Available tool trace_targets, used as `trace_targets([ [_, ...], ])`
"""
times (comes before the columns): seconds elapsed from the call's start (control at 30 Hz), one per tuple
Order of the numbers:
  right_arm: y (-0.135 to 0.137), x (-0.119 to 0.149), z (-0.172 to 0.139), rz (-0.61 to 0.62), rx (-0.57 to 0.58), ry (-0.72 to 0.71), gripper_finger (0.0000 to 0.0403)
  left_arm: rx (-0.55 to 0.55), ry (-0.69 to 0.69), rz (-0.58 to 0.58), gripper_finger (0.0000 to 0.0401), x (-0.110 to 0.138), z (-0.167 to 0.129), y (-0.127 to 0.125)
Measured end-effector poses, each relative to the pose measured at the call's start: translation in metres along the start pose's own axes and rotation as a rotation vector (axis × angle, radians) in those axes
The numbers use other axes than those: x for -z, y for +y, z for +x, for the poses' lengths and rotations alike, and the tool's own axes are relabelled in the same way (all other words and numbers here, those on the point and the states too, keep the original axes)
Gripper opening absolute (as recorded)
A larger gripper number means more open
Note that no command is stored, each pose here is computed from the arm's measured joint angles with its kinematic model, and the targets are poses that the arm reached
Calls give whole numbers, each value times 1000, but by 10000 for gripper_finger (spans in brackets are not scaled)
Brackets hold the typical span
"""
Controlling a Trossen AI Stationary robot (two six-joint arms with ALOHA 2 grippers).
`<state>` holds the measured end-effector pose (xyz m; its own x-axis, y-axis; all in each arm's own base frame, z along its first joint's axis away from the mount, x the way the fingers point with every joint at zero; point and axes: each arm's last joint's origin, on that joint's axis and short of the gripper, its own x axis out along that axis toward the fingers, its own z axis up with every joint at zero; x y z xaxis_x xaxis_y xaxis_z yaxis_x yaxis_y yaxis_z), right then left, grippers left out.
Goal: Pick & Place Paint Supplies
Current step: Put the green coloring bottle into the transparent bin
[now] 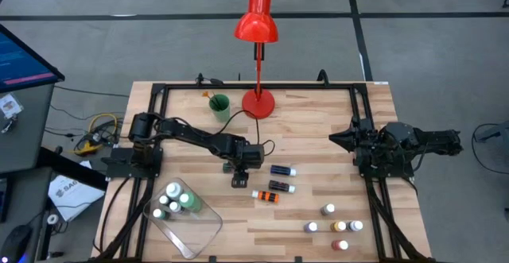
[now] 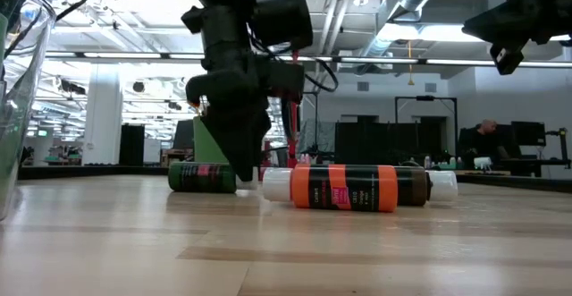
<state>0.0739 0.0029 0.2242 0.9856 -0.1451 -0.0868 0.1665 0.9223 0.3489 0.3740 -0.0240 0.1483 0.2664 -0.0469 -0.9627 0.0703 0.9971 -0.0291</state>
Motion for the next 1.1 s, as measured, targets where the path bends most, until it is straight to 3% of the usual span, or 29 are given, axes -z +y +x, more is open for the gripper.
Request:
trace_targets([
  [0.2,0,0,0,0,0,-1,31,-6,13,-10,193,1,3,0],
  [0.53,0,0,0,0,0,0,32,-2,13,-15,100,1,3,0],
  [0.73,0,0,0,0,0,0,33,0,-1,-75,94,0,-2,0],
  [0.9,0,0,0,0,0,0,32,13,-140,-154,94,-4,-48,-1],
  [1.1,0,0,0,0,0,0,32,47,-456,-192,94,2,-142,-8],
])
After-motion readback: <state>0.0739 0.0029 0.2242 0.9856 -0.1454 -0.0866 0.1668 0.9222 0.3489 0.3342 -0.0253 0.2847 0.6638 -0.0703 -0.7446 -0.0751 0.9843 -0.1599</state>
